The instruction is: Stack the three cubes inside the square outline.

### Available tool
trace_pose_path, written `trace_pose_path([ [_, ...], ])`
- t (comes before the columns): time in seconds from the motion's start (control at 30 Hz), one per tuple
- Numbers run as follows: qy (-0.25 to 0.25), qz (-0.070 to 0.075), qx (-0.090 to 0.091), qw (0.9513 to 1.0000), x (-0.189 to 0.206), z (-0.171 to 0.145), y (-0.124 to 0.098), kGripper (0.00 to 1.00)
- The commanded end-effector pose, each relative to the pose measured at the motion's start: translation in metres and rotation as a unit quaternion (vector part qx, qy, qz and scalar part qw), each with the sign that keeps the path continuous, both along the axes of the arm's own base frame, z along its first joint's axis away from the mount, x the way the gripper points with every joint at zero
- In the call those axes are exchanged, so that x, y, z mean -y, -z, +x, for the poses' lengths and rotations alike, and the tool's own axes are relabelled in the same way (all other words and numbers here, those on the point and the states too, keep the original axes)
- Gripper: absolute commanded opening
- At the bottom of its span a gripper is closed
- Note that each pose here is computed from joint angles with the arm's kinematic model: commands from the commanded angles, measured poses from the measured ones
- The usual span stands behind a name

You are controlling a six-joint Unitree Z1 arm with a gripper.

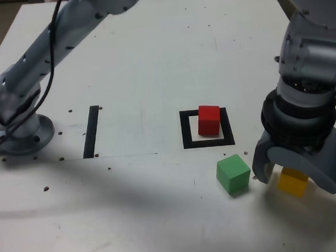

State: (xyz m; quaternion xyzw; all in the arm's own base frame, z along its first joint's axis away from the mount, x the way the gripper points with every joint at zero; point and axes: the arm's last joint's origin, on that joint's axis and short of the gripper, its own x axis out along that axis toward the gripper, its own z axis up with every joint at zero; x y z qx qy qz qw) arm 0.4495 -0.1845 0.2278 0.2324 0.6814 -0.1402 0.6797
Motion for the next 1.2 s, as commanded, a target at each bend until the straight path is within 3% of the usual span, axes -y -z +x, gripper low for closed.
trace_pose_path([
  [0.0, -0.003, -0.001, 0.005, 1.0, -0.001, 0.003, 0.002, 0.9],
  [0.43, -0.01, -0.004, 0.011, 0.9999, -0.001, 0.007, 0.011, 0.78],
  [0.87, -0.021, -0.006, 0.017, 0.9996, -0.003, 0.009, 0.015, 0.5],
  [1.17, -0.025, -0.016, 0.027, 0.9992, -0.002, 0.011, 0.014, 0.3],
])
